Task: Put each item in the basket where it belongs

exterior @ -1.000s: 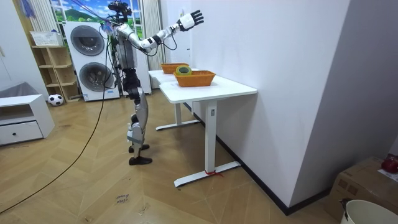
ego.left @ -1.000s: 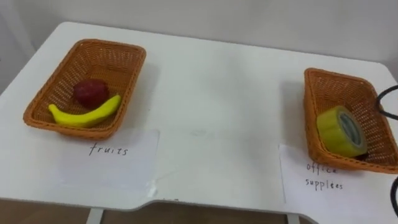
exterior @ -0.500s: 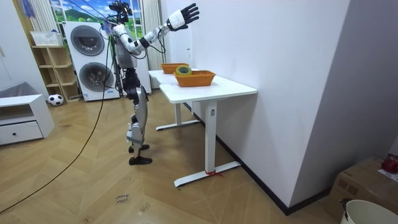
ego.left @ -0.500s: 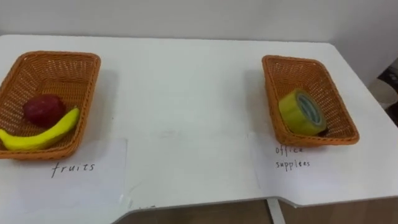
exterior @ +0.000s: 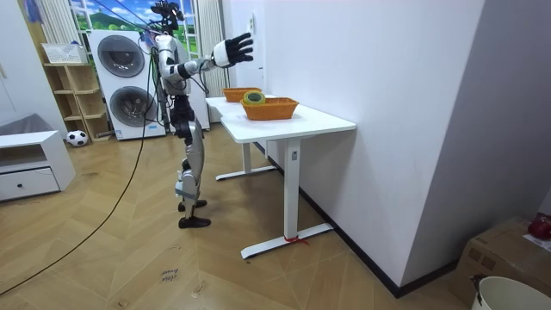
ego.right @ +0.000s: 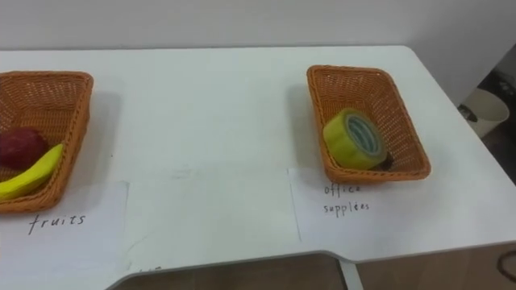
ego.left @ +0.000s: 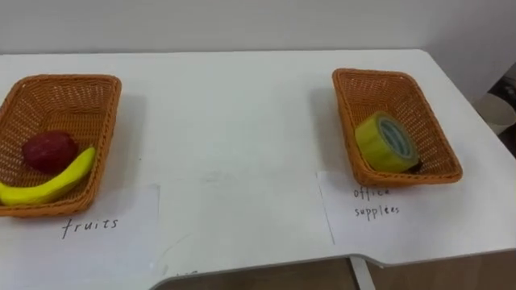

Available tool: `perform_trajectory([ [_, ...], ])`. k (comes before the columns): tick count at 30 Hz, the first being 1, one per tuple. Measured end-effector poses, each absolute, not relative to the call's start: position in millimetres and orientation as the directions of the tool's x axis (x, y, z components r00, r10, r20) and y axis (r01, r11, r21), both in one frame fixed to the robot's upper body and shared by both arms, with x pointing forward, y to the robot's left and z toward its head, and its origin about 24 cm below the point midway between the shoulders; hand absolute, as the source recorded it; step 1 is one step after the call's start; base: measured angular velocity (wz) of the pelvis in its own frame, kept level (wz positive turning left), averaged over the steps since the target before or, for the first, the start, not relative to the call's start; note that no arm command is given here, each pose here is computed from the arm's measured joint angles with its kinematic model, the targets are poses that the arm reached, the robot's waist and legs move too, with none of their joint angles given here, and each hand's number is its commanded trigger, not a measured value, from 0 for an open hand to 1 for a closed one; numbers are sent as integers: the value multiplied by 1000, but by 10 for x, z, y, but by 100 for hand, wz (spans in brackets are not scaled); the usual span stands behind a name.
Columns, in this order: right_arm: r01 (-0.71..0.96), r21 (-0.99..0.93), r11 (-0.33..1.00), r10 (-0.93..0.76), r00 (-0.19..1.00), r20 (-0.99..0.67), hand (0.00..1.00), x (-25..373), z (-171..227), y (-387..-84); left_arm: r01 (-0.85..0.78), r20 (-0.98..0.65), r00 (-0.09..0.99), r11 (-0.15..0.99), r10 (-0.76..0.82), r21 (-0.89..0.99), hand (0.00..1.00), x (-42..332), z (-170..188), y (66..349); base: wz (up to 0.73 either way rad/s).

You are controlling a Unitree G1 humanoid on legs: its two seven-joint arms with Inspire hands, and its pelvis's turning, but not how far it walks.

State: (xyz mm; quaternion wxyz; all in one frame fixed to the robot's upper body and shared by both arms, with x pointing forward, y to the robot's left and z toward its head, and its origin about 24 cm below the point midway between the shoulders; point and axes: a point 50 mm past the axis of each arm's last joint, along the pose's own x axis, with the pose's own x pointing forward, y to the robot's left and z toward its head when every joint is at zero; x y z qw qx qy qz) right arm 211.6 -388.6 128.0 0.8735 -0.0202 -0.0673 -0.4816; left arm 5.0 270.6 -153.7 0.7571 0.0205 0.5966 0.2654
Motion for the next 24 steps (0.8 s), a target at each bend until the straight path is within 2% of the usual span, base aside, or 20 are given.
perform_trajectory([
  [6, 916, 38, 400, -916, 401, -21, 0, 1793, 916, -4053, -397, -885, 155, 848, 439, 351, 0, 86, -1524, 2720, 1],
  [15, 977, 3, 212, -948, 206, -243, 0, 1421, 301, -4072, -396, -886, 169, 853, 431, 339, 0, 153, -1530, 2701, -6],
  [22, 992, -72, 100, -903, 60, -426, 0, 1088, -244, -3930, -399, -892, 162, 854, 423, 333, 0, 123, -1542, 2668, -2],
  [24, 991, -96, 89, -868, 30, -495, 0, 992, -448, -3808, -399, -892, 155, 853, 424, 336, 0, 94, -1543, 2667, 0],
])
